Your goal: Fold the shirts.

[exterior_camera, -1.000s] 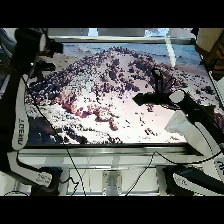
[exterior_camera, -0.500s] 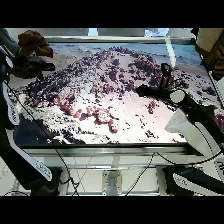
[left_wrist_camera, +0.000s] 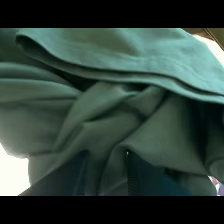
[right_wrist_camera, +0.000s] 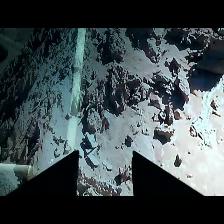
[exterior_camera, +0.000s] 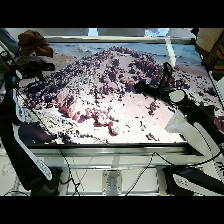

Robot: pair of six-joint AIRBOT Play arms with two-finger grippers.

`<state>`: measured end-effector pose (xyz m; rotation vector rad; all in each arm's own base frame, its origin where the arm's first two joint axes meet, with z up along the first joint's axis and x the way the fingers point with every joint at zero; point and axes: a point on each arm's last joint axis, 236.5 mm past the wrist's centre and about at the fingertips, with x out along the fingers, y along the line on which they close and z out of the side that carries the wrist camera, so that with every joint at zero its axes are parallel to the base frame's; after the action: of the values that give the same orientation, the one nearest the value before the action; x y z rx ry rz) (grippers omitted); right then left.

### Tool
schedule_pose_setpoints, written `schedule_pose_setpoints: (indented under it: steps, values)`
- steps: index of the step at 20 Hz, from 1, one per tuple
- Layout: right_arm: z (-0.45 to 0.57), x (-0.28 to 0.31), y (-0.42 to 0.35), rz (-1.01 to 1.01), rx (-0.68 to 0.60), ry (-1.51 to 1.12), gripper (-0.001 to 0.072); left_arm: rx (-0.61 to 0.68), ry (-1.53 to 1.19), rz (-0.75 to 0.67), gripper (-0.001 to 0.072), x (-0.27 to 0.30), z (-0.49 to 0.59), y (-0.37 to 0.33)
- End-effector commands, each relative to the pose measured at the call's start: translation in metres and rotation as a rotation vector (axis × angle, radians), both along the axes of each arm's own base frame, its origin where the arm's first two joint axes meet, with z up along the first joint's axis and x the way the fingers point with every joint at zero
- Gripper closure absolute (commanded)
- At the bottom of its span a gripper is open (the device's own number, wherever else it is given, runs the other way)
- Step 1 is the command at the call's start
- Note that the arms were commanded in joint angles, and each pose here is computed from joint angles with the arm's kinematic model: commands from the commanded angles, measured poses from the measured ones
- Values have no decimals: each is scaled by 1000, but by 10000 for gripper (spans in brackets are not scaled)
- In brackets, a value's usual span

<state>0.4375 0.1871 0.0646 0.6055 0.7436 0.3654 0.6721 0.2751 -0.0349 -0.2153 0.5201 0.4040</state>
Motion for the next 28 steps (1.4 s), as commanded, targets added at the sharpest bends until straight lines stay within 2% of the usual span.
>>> schedule_pose_setpoints:
  steps: [1,2,4,6,7,8,9,11,13,15,16,17,18,19,20,22,26,28]
  values:
    - [9,6,9,-24,12,-49,324,-24,-35,24,620,4,-13,6]
    - [12,7,11,-30,11,-66,324,-41,-34,30,698,4,-19,6]
    - [17,11,14,-45,9,-97,325,-128,-52,48,701,5,-27,-2]
    - [22,16,11,-70,7,-124,325,-287,-114,66,703,12,-21,-18]
    - [26,20,7,-91,2,-147,325,-387,-127,30,703,17,-17,-40]
    - [31,26,0,-117,-12,-181,325,-446,-125,-56,703,22,-11,-68]
    - [37,32,-7,-150,-19,-213,325,-509,-110,-213,704,24,0,-114]
    - [45,39,-17,-185,-42,-263,325,-728,-109,-603,704,8,44,-235]
    - [48,40,-19,-183,-63,-283,325,-929,-53,-946,704,-38,89,-347]
    - [51,39,-19,-177,-72,-295,325,-1040,98,-1187,703,-92,109,-443]
    - [55,38,-19,-171,-79,-306,325,-1056,157,-1273,703,-115,116,-488]
    - [60,37,-20,-163,-95,-325,326,-1034,185,-1336,704,-133,120,-533]
    - [66,35,-21,-151,-117,-345,325,-951,179,-1333,703,-134,118,-567]
    - [69,31,-24,-138,-124,-342,325,-855,150,-1275,703,-120,114,-582]
    - [67,26,-26,-116,-122,-315,324,-730,74,-1150,701,-89,117,-577]
    - [51,7,-28,-38,-125,-204,324,-580,-115,-917,690,-34,155,-526]
    - [28,-18,-30,59,-141,-73,324,-238,-315,-672,670,5,229,-383]
    - [30,-17,-30,52,-134,-77,324,-100,-275,-504,366,10,227,-295]
